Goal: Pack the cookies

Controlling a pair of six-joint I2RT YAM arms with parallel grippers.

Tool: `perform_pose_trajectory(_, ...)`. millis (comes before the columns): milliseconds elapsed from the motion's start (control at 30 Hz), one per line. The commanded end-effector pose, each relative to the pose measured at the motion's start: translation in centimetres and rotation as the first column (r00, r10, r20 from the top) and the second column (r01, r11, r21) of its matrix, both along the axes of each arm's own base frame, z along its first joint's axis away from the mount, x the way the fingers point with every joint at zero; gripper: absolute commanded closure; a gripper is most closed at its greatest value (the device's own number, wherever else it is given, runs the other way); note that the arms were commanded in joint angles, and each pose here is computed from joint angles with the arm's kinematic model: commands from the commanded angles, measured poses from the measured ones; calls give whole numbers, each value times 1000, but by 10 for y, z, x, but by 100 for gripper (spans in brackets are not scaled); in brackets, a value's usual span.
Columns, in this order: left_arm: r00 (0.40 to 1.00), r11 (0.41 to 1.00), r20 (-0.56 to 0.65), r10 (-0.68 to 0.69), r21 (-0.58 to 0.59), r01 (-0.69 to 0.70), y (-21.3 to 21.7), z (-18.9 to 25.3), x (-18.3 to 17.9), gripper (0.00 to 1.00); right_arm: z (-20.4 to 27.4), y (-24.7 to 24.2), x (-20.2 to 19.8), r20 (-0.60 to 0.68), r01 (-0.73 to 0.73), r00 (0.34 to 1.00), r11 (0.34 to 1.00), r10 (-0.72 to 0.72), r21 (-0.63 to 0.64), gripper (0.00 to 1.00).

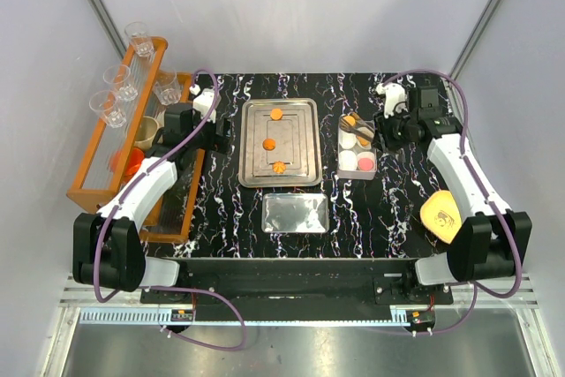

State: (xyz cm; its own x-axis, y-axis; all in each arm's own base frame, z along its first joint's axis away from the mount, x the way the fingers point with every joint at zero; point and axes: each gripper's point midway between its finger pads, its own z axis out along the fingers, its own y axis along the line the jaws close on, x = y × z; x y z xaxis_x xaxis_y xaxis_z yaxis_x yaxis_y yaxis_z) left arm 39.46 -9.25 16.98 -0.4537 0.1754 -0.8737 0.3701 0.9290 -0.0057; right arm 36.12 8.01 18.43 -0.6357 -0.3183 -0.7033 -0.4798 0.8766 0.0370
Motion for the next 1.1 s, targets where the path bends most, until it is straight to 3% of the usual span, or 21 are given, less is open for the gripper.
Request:
perform_pose_trajectory(0, 996, 1000, 88, -19, -23, 21, -6, 30, 4, 1, 20, -4, -1, 100, -14, 995, 1000, 14, 4, 91)
perform_pose_trajectory(1067, 997, 1000, 73, -13, -14, 14, -4, 22, 7, 1, -41, -11, 15, -5, -11, 1000, 1000, 11, 3, 88)
